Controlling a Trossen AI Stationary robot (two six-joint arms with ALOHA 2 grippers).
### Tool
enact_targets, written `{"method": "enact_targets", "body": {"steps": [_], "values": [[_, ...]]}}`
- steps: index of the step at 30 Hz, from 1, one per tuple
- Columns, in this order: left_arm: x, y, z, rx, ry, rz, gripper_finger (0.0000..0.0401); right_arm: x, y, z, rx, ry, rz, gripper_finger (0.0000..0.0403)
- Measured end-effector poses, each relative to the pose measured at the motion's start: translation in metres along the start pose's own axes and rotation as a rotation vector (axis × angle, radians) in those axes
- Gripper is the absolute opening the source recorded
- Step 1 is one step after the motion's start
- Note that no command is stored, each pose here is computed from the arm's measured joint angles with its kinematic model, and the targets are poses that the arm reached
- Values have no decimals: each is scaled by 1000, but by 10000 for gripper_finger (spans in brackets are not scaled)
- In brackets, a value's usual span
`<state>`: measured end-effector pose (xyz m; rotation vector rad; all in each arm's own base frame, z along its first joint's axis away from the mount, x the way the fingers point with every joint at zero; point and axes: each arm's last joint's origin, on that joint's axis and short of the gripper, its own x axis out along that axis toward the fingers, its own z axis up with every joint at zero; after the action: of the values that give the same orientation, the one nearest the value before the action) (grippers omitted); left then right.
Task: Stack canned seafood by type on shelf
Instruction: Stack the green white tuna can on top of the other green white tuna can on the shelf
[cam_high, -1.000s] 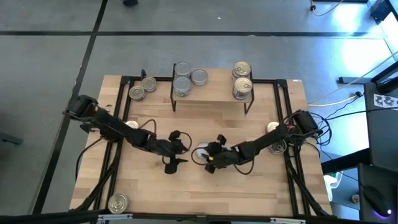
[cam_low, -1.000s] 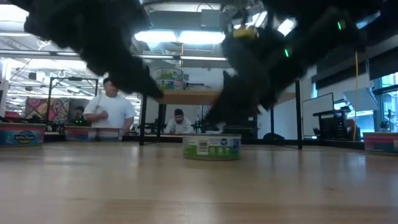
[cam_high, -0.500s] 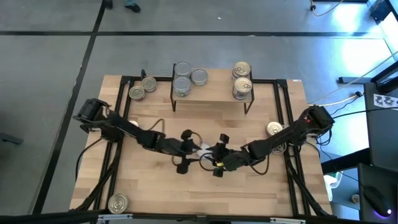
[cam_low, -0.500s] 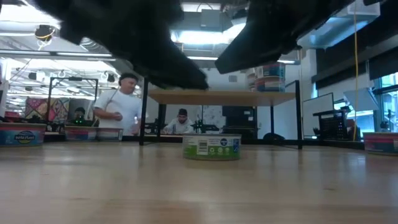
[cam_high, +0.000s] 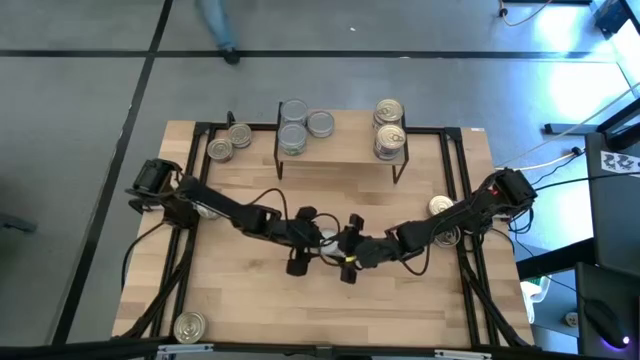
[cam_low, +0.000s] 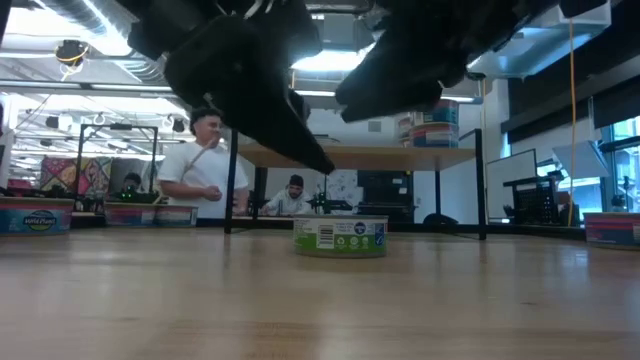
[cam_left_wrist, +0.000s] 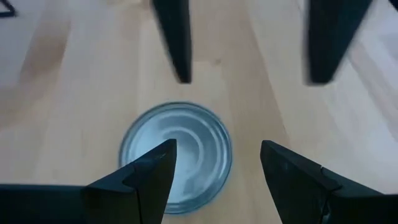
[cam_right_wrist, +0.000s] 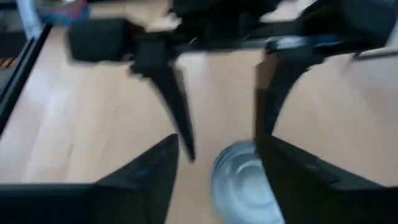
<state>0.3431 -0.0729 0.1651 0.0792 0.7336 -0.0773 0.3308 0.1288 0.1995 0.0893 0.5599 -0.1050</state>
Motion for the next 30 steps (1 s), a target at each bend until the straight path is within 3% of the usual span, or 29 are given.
{"method": "enact_targets", "body": {"steps": [5,10,15,22,30], "values": [[12,3,-5,27,4,-9,233,-1,1,-11,8,144,100,300],[15,14,-13,86,73,8,233,-5,-1,-24,8,265,47,334],[20,32,-12,57,45,-81,233,-7,2,-26,-17,247,5,339],[34,39,-22,33,68,-96,233,-5,1,-26,-32,213,-69,336],[35,40,-38,2,-36,-118,233,8,9,-42,-153,249,-35,335]]}}
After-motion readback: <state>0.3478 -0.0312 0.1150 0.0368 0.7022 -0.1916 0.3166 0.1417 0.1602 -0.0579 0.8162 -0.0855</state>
